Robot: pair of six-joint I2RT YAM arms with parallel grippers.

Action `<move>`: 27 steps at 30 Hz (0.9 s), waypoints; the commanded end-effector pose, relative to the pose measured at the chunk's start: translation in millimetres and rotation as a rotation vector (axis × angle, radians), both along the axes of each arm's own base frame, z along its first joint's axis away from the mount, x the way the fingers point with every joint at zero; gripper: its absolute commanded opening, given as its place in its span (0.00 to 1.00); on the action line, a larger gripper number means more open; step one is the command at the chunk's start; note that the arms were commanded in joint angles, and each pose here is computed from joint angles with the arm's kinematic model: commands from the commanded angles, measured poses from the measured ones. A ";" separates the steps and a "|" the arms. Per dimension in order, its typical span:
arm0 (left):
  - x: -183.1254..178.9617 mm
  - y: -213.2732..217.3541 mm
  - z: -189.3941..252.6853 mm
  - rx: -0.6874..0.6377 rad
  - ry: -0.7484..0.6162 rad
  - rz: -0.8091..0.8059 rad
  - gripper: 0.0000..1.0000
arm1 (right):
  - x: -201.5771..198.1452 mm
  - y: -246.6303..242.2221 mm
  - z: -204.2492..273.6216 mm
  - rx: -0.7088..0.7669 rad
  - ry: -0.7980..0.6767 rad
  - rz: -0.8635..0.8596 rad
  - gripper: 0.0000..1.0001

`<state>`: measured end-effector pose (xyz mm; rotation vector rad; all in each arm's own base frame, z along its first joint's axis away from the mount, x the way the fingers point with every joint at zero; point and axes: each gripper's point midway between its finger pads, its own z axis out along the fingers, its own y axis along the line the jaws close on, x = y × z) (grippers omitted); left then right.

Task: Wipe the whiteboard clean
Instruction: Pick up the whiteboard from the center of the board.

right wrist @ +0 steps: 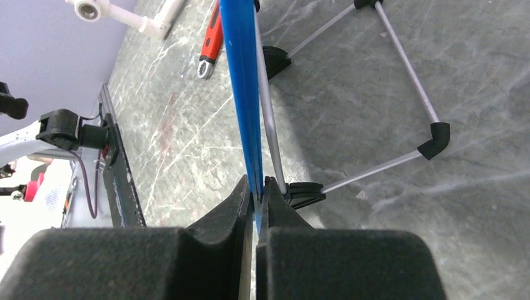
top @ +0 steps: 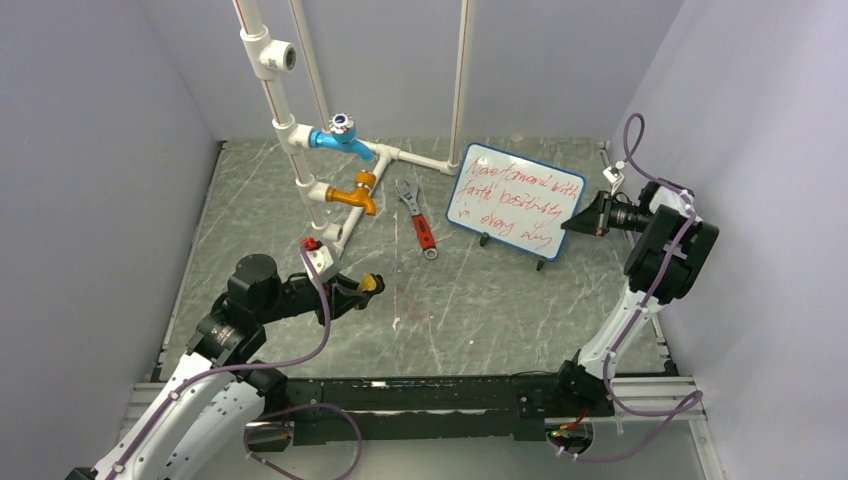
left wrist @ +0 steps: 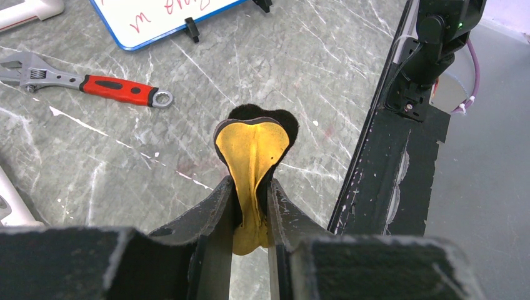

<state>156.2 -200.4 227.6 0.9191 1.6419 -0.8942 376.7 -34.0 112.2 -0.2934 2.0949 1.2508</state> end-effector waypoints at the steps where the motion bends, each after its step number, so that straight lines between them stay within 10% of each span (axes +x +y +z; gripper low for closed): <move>1: 1.6 -3.1 11.7 -0.022 -0.059 -0.023 0.00 | -12.0 -10.0 28.2 -0.005 -0.063 -0.008 0.00; 27: 1.8 -2.8 12.3 -0.025 -0.061 -0.020 0.00 | 34.2 33.1 135.5 -0.328 -0.261 -0.032 0.00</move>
